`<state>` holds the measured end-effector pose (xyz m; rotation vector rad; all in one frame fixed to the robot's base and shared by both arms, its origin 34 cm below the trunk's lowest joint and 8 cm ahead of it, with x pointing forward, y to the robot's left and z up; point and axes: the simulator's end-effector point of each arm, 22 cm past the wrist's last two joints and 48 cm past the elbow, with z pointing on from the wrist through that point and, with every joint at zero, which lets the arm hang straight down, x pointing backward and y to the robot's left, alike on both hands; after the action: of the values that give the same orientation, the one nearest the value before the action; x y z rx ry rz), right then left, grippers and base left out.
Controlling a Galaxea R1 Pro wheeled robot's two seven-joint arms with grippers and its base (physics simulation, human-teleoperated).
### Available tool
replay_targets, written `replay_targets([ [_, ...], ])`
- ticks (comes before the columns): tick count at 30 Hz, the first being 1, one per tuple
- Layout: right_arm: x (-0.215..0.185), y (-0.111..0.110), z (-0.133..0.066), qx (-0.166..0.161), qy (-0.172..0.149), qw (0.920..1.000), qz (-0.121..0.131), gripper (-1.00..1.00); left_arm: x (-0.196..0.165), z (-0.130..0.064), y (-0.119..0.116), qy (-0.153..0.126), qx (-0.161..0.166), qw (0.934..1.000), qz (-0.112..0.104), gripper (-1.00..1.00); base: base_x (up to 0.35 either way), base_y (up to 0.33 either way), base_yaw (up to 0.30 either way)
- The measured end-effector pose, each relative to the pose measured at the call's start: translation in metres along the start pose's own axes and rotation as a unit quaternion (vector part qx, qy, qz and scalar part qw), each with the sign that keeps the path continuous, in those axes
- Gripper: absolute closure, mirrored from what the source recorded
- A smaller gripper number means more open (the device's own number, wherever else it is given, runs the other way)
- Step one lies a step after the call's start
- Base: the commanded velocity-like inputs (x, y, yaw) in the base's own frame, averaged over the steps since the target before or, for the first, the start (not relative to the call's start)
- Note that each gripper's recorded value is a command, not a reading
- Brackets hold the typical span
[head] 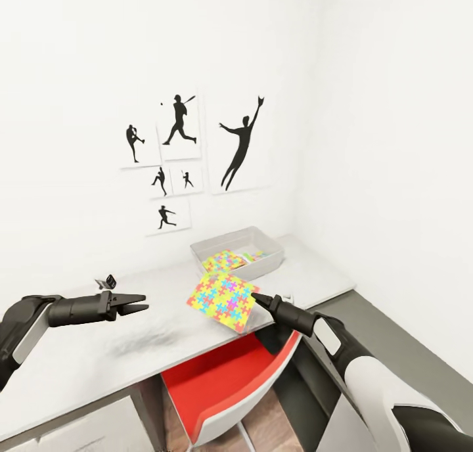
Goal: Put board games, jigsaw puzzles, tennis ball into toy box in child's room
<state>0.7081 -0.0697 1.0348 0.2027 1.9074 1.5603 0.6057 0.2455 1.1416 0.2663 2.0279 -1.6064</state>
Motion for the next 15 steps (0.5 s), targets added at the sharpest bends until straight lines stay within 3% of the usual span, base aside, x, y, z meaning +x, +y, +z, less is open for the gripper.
replay_targets([
  [10, -0.0003, -0.0003, -0.0004, 0.0, 0.0, 1.0, 0.0, 1.0, 0.0, 0.0001, -0.0003, 0.0, 0.001, 1.0, 0.0, -1.0, 0.0, 0.0, 0.277],
  [15, -0.0005, 0.0002, -0.0006, -0.001, -0.001, 1.0, 0.0, 1.0, -0.0014, -0.0016, -0.0011, -0.005, 0.004, 1.0, -0.001, -1.0, 0.0, 0.0, 0.056],
])
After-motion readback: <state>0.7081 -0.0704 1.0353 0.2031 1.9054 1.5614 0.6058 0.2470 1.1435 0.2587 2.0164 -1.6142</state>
